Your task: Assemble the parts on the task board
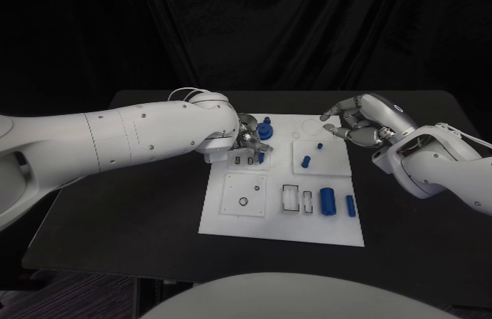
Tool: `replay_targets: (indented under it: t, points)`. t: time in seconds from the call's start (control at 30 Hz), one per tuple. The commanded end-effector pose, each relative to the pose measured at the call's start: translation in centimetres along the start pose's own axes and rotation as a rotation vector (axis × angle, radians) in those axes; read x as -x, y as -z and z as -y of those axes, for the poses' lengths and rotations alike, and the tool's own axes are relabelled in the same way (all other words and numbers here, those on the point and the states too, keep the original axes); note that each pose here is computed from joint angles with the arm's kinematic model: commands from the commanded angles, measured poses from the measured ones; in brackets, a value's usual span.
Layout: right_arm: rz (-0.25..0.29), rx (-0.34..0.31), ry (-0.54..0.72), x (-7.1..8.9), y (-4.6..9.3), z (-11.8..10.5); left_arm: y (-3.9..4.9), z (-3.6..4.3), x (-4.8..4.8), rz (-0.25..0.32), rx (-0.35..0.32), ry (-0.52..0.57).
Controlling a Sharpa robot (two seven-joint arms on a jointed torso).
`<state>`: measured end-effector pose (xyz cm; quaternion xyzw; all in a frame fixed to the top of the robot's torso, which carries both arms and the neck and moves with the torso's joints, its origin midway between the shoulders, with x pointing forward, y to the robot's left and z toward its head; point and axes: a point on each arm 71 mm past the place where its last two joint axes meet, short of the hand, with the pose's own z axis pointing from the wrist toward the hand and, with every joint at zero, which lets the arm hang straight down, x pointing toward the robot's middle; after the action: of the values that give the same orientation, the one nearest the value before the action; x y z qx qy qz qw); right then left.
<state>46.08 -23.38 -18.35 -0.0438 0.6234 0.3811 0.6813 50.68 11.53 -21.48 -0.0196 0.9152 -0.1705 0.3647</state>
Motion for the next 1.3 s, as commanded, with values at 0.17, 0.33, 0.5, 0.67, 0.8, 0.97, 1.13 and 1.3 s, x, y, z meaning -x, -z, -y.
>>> replay_targets:
  t: [0.17,0.33,0.5,0.67,0.8,0.97,1.13,1.3]
  points:
    - [-0.019,-0.028,-0.005,-0.23,-0.02,0.21,-0.08,-0.13,-0.02,-0.001,0.003,0.0]
    - [-0.024,-0.029,-0.005,-0.29,-0.08,0.22,-0.15,-0.21,-0.01,-0.008,0.008,-0.004]
    - [-0.028,-0.03,-0.006,-0.36,-0.14,0.2,-0.24,-0.21,-0.01,-0.017,0.006,-0.009]
    - [-0.032,-0.033,-0.007,-0.41,-0.17,0.21,-0.32,-0.22,-0.07,-0.032,0.005,-0.018]
    - [-0.034,-0.034,-0.007,-0.44,-0.2,0.22,-0.42,-0.25,-0.1,-0.045,0.006,-0.025]
    - [-0.035,-0.035,-0.007,-0.45,-0.21,0.22,-0.49,-0.22,-0.17,-0.055,0.001,-0.029]
    - [-0.036,-0.036,-0.007,-0.46,-0.21,0.25,-0.54,-0.22,-0.22,-0.063,0.0,-0.034]
    - [-0.038,-0.037,-0.008,-0.5,-0.23,0.25,-0.58,-0.23,-0.26,-0.071,0.001,-0.038]
